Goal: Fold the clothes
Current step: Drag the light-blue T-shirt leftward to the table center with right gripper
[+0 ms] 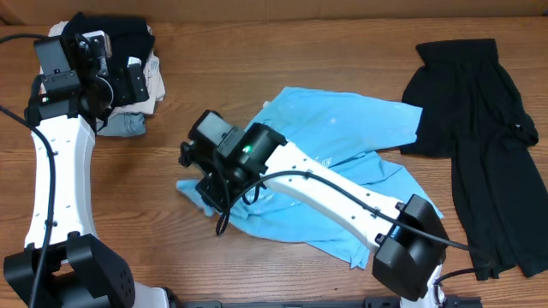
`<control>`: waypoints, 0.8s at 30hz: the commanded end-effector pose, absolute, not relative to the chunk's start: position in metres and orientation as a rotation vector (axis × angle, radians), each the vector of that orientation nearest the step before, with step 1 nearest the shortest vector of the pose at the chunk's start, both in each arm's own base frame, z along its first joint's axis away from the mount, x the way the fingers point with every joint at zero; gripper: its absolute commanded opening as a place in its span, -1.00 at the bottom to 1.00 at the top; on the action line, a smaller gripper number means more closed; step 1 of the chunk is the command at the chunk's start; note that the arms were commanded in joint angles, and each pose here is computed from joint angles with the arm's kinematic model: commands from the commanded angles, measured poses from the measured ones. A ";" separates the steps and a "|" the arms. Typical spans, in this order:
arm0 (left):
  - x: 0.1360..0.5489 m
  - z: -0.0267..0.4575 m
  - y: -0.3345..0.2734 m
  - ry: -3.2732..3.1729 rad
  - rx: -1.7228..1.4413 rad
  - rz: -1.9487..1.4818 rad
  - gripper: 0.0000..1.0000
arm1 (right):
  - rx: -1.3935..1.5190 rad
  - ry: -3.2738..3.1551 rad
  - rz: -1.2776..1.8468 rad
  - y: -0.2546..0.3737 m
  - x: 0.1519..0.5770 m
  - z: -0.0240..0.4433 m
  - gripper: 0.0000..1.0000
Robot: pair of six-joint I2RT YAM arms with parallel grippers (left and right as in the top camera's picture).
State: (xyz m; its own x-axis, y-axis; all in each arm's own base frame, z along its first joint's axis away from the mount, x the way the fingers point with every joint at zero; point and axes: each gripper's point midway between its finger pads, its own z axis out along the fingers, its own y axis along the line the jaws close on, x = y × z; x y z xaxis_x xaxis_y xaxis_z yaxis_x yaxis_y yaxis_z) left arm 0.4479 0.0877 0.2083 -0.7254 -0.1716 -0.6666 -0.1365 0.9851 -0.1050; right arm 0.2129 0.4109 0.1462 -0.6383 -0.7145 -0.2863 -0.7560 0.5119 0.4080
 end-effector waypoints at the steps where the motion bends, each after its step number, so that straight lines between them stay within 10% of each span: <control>1: 0.453 0.217 0.093 2.373 -0.183 -0.024 1.00 | -1.227 2.548 0.835 0.400 0.230 0.198 -0.47; 11: 0.466 0.225 -0.002 2.316 0.234 -0.218 1.00 | -0.491 2.595 0.673 0.259 0.360 0.249 0.14; 24: 0.462 0.150 -0.176 2.278 0.933 -0.137 1.00 | 0.082 2.569 0.521 0.084 0.442 0.246 0.25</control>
